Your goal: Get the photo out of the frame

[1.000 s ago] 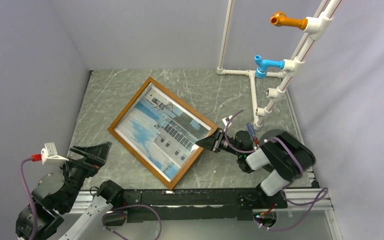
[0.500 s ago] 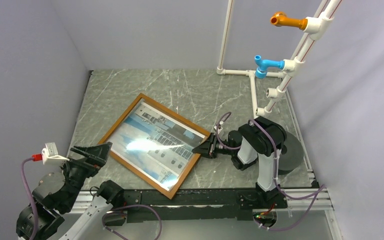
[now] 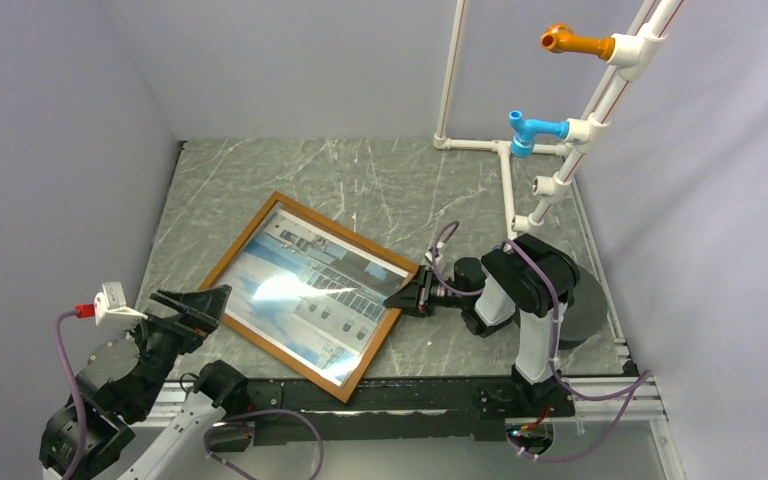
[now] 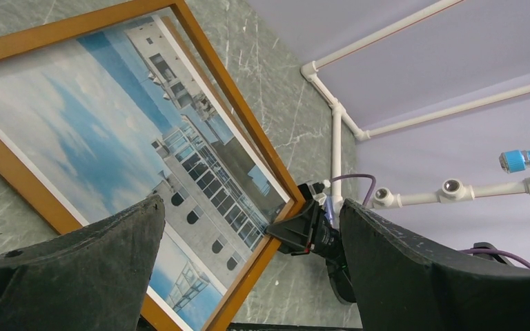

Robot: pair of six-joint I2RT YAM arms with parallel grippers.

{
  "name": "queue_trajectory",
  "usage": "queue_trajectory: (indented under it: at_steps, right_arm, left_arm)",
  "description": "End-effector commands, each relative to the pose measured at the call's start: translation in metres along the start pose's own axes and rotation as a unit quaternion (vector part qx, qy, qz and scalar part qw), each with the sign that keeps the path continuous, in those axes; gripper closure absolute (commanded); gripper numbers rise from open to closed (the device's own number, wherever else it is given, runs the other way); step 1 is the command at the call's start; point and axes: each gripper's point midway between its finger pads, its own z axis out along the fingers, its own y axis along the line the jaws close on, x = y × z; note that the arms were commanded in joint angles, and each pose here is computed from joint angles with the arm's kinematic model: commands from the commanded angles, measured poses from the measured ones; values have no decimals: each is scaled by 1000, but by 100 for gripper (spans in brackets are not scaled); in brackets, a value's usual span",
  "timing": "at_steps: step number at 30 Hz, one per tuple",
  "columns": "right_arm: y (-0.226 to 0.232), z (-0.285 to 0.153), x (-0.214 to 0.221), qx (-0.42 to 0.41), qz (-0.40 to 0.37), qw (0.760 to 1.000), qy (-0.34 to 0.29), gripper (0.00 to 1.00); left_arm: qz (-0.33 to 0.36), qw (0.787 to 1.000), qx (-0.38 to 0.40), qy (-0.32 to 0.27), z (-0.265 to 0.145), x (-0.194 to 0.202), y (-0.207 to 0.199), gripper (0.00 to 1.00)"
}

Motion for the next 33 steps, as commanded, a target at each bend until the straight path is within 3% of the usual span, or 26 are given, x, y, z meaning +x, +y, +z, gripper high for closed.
queue_trajectory:
  at_steps: [1,8,9,13,15,16,21,26,30,33]
  right_arm:
    - [-6,0,5,3,-57,998,21,100]
    - [-27,-2,-5,76,-57,995,9,100]
    - [-29,-2,-7,86,-57,995,4,96]
    - [-46,-14,-14,169,-55,984,-19,55]
    - [-59,-29,-12,231,-45,971,-32,7]
    - [-57,-37,-14,249,-53,966,-46,1]
    - [-57,-75,-9,333,-70,936,-92,0]
    - [-33,-85,5,337,-86,929,-122,0]
    - [1,-83,4,360,-117,907,-183,0]
    - [24,-66,11,337,-136,919,-156,0]
  left_arm:
    - [-1,1000,8,-4,-5,-6,-5,1]
    - [-6,1000,14,0,-1,0,-5,1]
    - [-5,1000,13,2,0,1,-5,1]
    - [-3,1000,12,6,0,2,-5,1]
    - [-2,1000,12,5,-1,1,-5,1]
    - [-2,1000,12,4,-2,0,-5,0]
    - [-1,1000,8,-6,-2,-2,0,1]
    - [1,1000,11,-2,5,2,-2,1]
    - [7,1000,11,8,9,6,-5,1]
    - [10,1000,9,14,10,8,-5,1]
